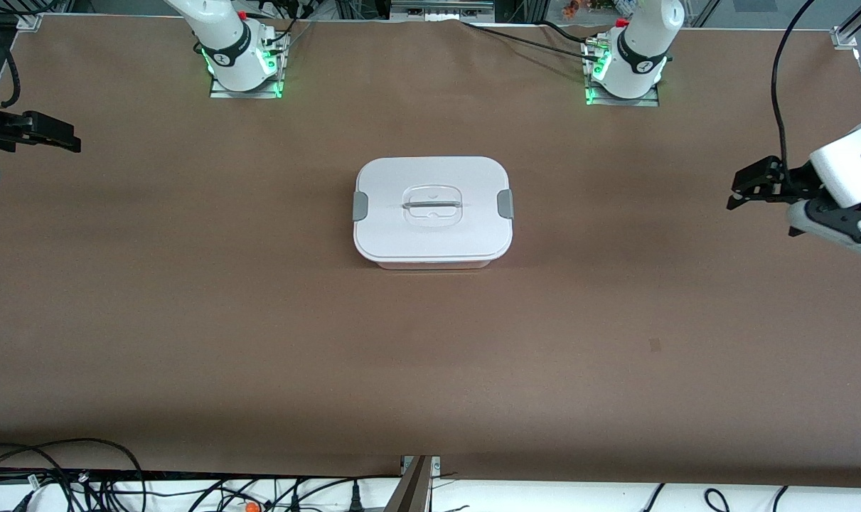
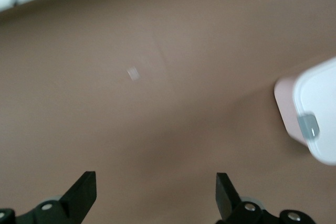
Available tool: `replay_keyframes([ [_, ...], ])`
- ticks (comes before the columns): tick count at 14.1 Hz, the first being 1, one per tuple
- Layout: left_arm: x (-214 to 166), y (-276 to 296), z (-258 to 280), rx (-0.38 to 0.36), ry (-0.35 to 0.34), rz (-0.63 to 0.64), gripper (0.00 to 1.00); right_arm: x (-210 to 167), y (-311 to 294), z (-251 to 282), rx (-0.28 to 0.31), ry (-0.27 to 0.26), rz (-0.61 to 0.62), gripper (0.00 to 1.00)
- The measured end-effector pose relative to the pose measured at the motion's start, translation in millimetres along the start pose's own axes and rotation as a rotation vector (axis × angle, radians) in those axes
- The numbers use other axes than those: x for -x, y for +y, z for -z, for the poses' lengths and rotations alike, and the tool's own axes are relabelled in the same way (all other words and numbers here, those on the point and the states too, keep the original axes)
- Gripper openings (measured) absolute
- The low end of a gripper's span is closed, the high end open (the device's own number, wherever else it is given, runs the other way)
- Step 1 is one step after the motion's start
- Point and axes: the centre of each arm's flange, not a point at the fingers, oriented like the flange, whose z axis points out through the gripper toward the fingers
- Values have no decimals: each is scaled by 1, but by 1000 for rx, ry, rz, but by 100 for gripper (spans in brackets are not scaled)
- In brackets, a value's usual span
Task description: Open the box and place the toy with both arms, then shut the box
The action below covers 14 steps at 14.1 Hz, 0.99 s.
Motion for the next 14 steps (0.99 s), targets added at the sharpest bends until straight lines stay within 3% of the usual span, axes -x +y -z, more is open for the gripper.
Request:
replay_keyframes([
  [1,11,3,4,-17,33,81,100,0,0,0,0,0,0,100],
  [4,56,-2,6,-30,30,225,100,0,0,0,0,0,0,100],
  [6,71,-1,5,-25,27,238,100,0,0,0,0,0,-1,100],
  [14,72,13,-9,-23,-11,244,100,0,0,0,0,0,-1,100],
])
